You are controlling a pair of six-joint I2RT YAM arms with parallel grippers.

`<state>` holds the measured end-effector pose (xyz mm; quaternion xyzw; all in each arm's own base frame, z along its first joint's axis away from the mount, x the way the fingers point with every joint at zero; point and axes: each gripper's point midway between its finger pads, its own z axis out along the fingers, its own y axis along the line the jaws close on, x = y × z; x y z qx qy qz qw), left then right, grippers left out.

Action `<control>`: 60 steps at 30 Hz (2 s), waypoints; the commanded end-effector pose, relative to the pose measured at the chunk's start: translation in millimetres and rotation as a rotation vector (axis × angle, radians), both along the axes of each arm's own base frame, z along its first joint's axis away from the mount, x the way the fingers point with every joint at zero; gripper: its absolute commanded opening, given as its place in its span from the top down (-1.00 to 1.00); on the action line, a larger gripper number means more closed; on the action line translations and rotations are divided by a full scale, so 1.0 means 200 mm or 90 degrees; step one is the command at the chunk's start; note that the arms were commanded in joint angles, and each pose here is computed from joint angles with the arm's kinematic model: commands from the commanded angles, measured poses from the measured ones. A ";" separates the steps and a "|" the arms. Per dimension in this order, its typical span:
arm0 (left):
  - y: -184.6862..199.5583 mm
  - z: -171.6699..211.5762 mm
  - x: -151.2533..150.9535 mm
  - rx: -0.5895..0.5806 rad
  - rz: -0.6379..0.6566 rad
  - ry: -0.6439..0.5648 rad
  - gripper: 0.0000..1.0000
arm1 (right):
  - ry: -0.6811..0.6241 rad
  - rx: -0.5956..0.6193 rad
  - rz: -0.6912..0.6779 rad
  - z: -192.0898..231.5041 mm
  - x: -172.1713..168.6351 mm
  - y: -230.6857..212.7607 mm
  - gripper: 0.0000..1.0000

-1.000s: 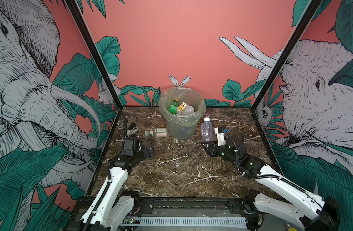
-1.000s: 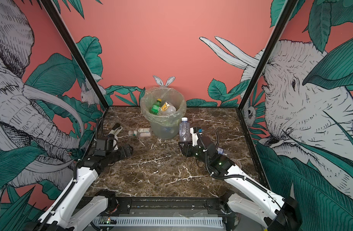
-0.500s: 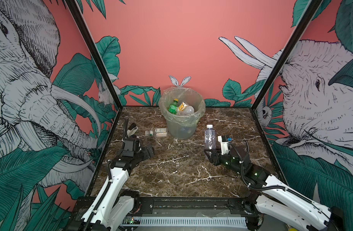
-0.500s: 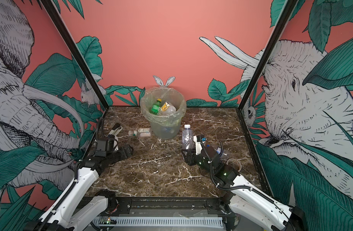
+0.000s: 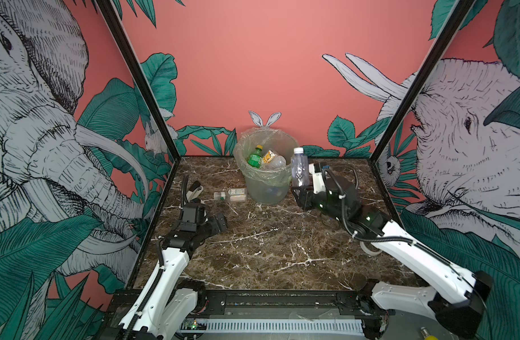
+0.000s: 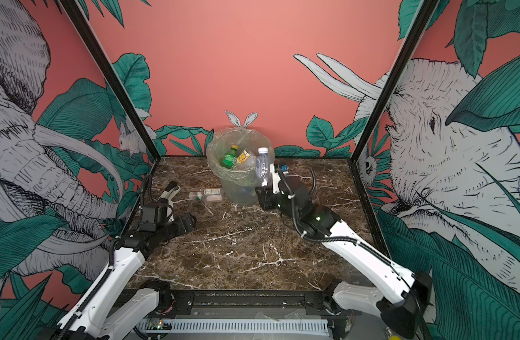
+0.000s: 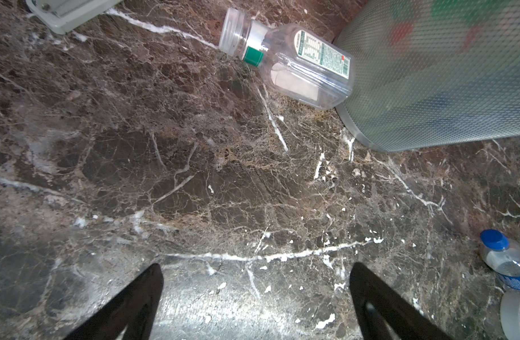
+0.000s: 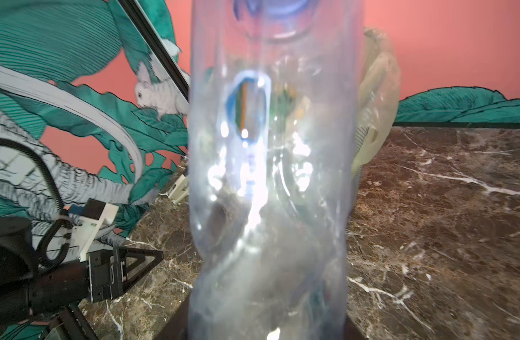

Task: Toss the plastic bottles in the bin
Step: 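Lift the clear bottle upright with the right gripper and carry it over the bin, then open the right gripper to drop the clear bottle into the bin, then draw the right gripper back toward the blue-labelled bottle on the table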

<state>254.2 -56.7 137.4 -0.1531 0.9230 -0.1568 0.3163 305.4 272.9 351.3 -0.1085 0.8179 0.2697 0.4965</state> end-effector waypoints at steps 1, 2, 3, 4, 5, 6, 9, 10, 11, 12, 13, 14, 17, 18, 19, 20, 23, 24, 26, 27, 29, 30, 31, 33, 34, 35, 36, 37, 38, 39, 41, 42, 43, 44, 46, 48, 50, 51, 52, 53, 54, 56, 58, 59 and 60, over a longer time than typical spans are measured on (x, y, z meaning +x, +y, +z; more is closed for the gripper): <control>0.01 0.03 0.00 -0.007 0.012 -0.011 -0.99 | -0.007 -0.084 -0.044 0.10 0.19 0.07 -0.04; 0.01 0.04 0.00 -0.009 0.014 -0.014 -0.99 | 0.002 -0.112 -0.054 0.12 0.26 0.11 -0.09; 0.01 0.05 0.01 -0.011 0.016 -0.016 -0.99 | 0.017 -0.138 -0.059 0.11 0.34 0.16 -0.17; 0.01 0.06 0.01 -0.012 0.018 -0.020 -0.99 | 0.031 -0.157 -0.065 0.10 0.39 0.17 -0.28; 0.01 0.07 0.02 -0.013 0.018 -0.024 -0.99 | 0.039 -0.170 -0.072 0.12 0.44 0.19 -0.54; 0.01 0.08 0.02 -0.014 0.018 -0.026 -0.99 | 0.043 -0.183 -0.080 0.14 0.47 0.20 -0.64; 0.01 0.12 0.02 -0.017 0.021 -0.028 -0.99 | 0.029 -0.196 -0.101 0.25 0.48 0.16 -0.86; 0.01 0.12 0.02 -0.018 0.022 -0.029 -0.99 | 0.021 -0.194 -0.105 0.29 0.47 0.15 -0.98; 0.01 0.13 0.03 -0.018 0.023 -0.029 -0.99 | 0.012 -0.191 -0.110 0.32 0.46 0.13 -0.99; 0.01 0.13 0.03 -0.020 0.023 -0.030 -0.99 | 0.002 -0.186 -0.111 0.36 0.43 0.11 -0.99; 0.01 0.13 0.03 -0.020 0.023 -0.031 -0.99 | -0.006 -0.181 -0.112 0.38 0.41 0.09 -0.99; 0.01 0.14 0.04 -0.020 0.023 -0.031 -0.99 | -0.015 -0.172 -0.112 0.41 0.38 0.07 -0.99; 0.02 0.14 0.05 -0.019 0.025 -0.031 -0.99 | -0.045 -0.140 -0.112 0.45 0.29 -0.01 -0.99; 0.02 0.14 0.05 -0.019 0.027 -0.030 -0.99 | -0.051 -0.131 -0.112 0.45 0.26 -0.03 -0.99; 0.02 0.14 0.05 -0.021 0.029 -0.029 -0.99 | -0.066 -0.113 -0.110 0.47 0.22 -0.07 -0.99; 0.02 0.15 0.06 -0.023 0.033 -0.029 -0.99 | -0.073 -0.101 -0.104 0.46 0.18 -0.09 -0.99; 0.02 0.15 0.06 -0.031 0.044 -0.025 -0.99 | -0.081 -0.075 -0.101 0.40 0.10 -0.16 -0.98; 0.02 0.14 0.06 -0.033 0.047 -0.023 -0.99 | -0.078 -0.073 -0.102 0.37 0.07 -0.19 -0.99; 0.02 0.15 0.06 -0.040 0.053 -0.022 -0.99 | -0.067 -0.066 -0.107 0.30 0.02 -0.24 -0.98; 0.03 0.14 0.06 -0.040 0.064 -0.017 -0.99 | -0.062 -0.065 -0.110 0.27 0.00 -0.26 -0.99; 0.04 0.14 0.06 -0.042 0.075 -0.023 -0.99 | -0.048 -0.068 -0.117 0.19 -0.04 -0.31 -0.98; 0.04 0.15 0.06 -0.044 0.078 -0.024 -0.99 | -0.043 -0.070 -0.121 0.15 -0.05 -0.33 -0.98; 0.05 0.15 0.06 -0.043 0.084 -0.022 -0.99 | -0.037 -0.074 -0.124 0.11 -0.07 -0.35 -0.98; 0.07 0.14 0.05 -0.038 0.099 -0.012 -0.99 | -0.019 -0.085 -0.133 0.01 -0.09 -0.39 -0.99; 0.08 0.14 0.05 -0.034 0.109 -0.002 -0.99 | -0.011 -0.088 -0.139 -0.04 -0.11 -0.41 -0.98; 0.09 0.12 0.04 -0.029 0.126 0.015 -0.99 | -0.006 -0.090 -0.143 -0.08 -0.12 -0.43 -0.99; 0.10 0.11 0.04 -0.029 0.137 0.028 -0.93 | -0.001 -0.091 -0.146 -0.12 -0.14 -0.45 -0.98; 0.09 0.10 0.04 -0.034 0.136 0.039 -0.87 | 0.003 -0.090 -0.150 -0.16 -0.15 -0.47 -0.99; 0.08 0.09 0.05 -0.041 0.131 0.047 -0.88 | 0.010 -0.091 -0.153 -0.21 -0.16 -0.48 -0.98; 0.07 0.09 0.05 -0.046 0.133 0.057 -0.92 | 0.015 -0.089 -0.158 -0.24 -0.17 -0.50 -0.99; 0.05 0.07 0.06 -0.058 0.134 0.072 -0.99 | 0.029 -0.087 -0.164 -0.32 -0.20 -0.52 -0.99; 0.05 0.06 0.06 -0.060 0.140 0.079 -0.99 | 0.034 -0.086 -0.166 -0.34 -0.21 -0.53 -0.99; 0.05 0.06 0.06 -0.065 0.145 0.084 -0.99 | 0.040 -0.086 -0.168 -0.37 -0.22 -0.54 -0.98; 0.05 0.05 0.06 -0.068 0.150 0.087 -0.99 | 0.046 -0.088 -0.169 -0.40 -0.23 -0.56 -0.98; 0.06 0.05 0.06 -0.071 0.169 0.090 -0.99 | 0.057 -0.088 -0.173 -0.45 -0.25 -0.58 -0.99; 0.07 0.06 0.06 -0.081 0.186 0.086 -0.99 | 0.063 -0.088 -0.176 -0.49 -0.27 -0.60 -0.99; 0.05 0.07 0.08 -0.104 0.190 0.077 -0.99 | 0.071 -0.093 -0.179 -0.53 -0.29 -0.62 -0.99; 0.04 0.07 0.09 -0.116 0.193 0.074 -0.99 | 0.075 -0.095 -0.183 -0.55 -0.30 -0.63 -0.99; 0.04 0.07 0.10 -0.128 0.204 0.075 -0.99 | 0.079 -0.095 -0.188 -0.57 -0.30 -0.64 -0.99; 0.03 0.06 0.10 -0.139 0.217 0.078 -0.99 | 0.081 -0.094 -0.190 -0.59 -0.31 -0.65 -0.99; 0.03 0.06 0.11 -0.148 0.230 0.084 -0.99 | 0.083 -0.094 -0.191 -0.60 -0.32 -0.66 -0.98; 0.04 0.03 0.12 -0.164 0.261 0.103 -0.99 | 0.090 -0.094 -0.194 -0.63 -0.33 -0.67 -0.99; 0.03 0.00 0.13 -0.178 0.291 0.131 -0.99 | 0.096 -0.097 -0.195 -0.66 -0.34 -0.68 -0.98; 0.03 -0.02 0.13 -0.187 0.304 0.147 -0.99 | 0.100 -0.098 -0.197 -0.67 -0.35 -0.69 -0.98; 0.02 -0.04 0.14 -0.193 0.309 0.162 -0.99 | 0.103 -0.098 -0.197 -0.69 -0.36 -0.70 -0.99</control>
